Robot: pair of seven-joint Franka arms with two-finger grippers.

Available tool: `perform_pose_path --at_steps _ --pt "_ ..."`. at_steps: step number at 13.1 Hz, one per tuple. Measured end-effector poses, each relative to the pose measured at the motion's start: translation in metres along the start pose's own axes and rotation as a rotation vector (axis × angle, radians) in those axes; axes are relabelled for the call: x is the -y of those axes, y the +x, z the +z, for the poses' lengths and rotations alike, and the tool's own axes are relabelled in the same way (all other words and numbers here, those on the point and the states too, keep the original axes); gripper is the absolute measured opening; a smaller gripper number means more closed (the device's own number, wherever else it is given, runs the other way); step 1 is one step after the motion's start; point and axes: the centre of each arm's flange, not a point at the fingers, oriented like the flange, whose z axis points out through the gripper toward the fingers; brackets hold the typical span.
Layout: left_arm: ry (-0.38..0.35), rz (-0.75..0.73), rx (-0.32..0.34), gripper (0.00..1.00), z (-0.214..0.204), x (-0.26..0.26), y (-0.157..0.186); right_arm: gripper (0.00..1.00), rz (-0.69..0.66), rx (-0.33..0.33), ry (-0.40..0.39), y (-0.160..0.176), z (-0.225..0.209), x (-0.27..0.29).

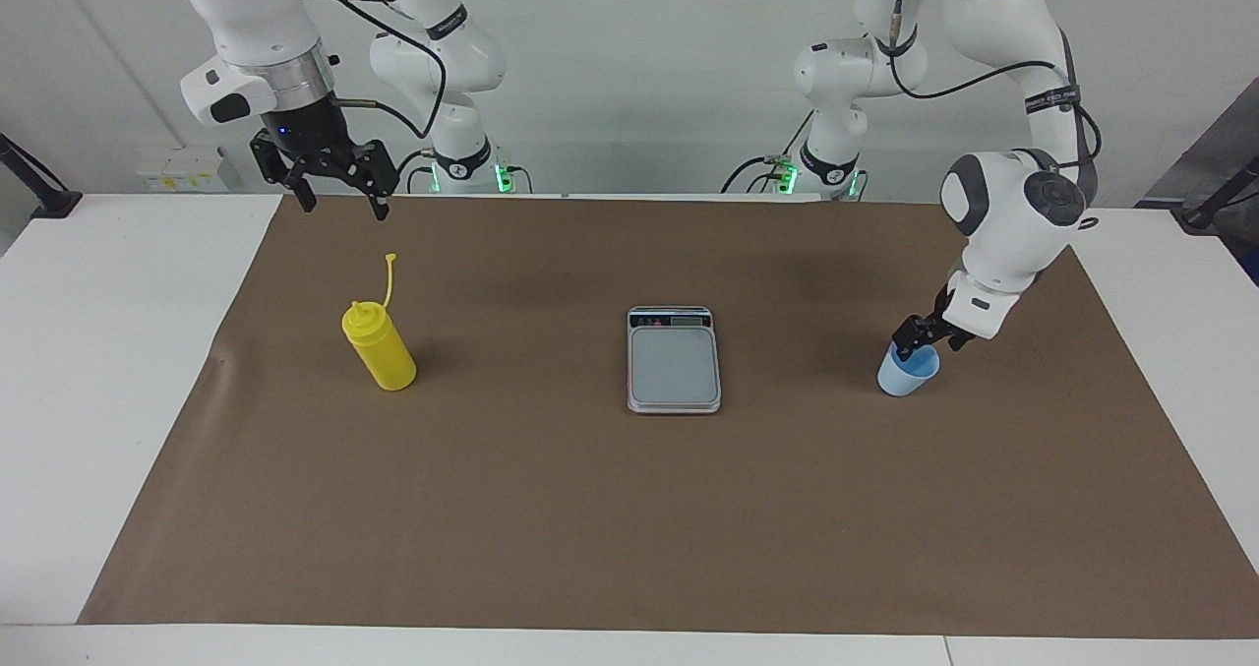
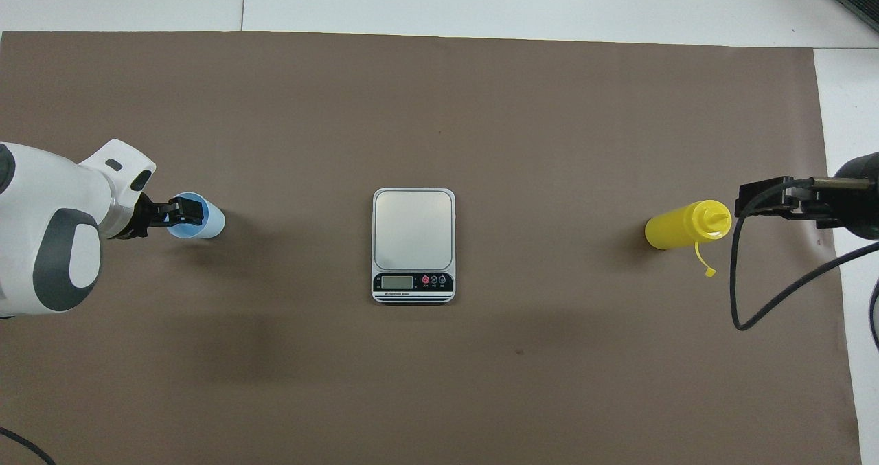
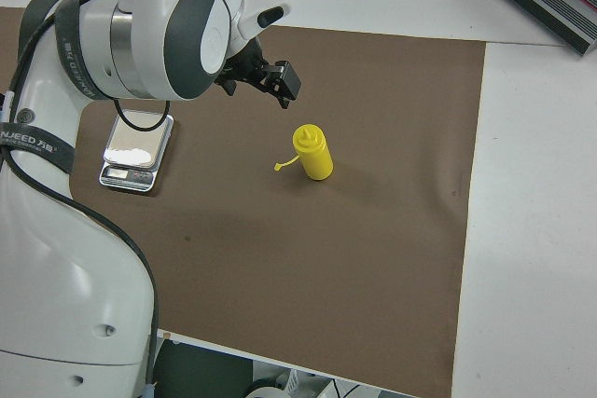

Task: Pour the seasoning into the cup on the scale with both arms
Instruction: 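Reach the left gripper to the light blue cup and grasp it, then lift the blue cup with the left gripper and carry it onto the scale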

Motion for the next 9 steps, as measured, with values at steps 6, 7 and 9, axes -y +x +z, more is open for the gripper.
perform_pose_path --at_steps 6,7,9 --pt "-0.001 0.003 -0.005 0.63 0.0068 -0.0012 -0.0007 1.0 0.003 0.001 0.0 0.0003 0.0004 -0.0017" --pt "-0.002 0.004 -0.007 0.53 0.0075 -0.0018 -0.0006 1.0 0.003 0.001 0.0 0.0003 0.0004 -0.0018" --pt "-0.002 0.009 -0.007 0.28 0.0092 -0.0023 -0.0006 1.0 0.003 0.001 0.0 0.0003 0.0005 -0.0018"
